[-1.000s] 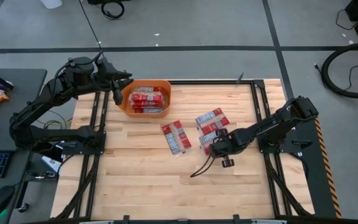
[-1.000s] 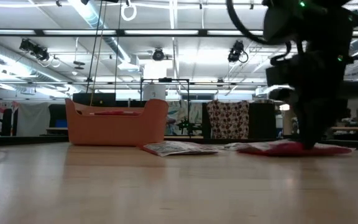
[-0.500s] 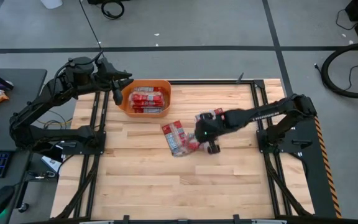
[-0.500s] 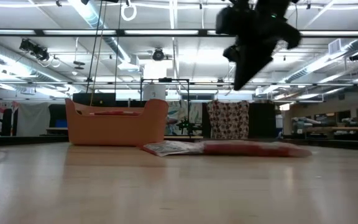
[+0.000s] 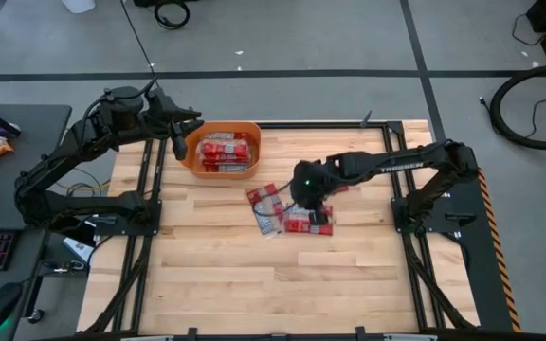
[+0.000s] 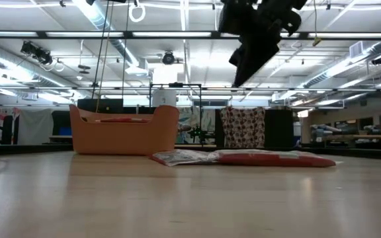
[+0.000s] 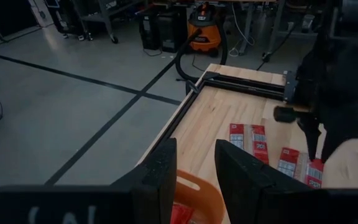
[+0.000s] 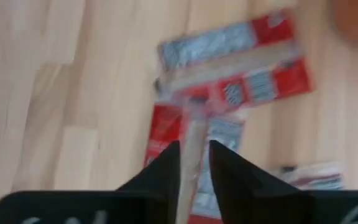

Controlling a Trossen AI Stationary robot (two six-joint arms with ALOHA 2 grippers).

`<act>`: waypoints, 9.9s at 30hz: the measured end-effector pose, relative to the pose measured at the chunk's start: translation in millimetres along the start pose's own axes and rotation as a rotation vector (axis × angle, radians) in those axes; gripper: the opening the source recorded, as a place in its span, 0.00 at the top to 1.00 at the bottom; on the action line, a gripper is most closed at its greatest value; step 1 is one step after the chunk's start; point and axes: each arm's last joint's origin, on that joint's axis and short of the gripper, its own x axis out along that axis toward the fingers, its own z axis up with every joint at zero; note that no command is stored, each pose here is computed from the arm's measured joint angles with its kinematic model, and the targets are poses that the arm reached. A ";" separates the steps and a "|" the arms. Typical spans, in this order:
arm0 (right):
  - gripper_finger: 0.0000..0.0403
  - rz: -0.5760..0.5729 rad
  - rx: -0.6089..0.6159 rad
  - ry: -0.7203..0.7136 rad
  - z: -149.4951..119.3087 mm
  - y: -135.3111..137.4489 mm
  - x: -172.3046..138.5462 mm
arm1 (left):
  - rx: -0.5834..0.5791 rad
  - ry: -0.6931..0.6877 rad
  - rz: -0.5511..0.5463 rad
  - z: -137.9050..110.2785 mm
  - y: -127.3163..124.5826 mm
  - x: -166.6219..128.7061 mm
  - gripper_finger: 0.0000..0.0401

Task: Sort popcorn bags into baskets
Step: Put the bottom right red popcorn bag into the orange container, then put the right red popcorn bag into the orange container, then put the red popcorn bag into the orange container

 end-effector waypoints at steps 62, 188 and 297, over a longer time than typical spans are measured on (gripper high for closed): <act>0.99 -0.145 -0.044 0.117 -36.6 31.2 59.8 | 0.001 0.043 -0.009 -4.1 -0.7 -0.2 0.72; 0.54 -0.145 -0.073 0.357 -92.8 -55.5 56.5 | -0.125 -0.114 -0.073 6.4 -1.5 -6.5 0.72; 0.83 -0.540 0.118 -0.469 129.4 -164.7 35.3 | -0.252 -0.177 -0.087 13.0 -1.3 -7.1 0.72</act>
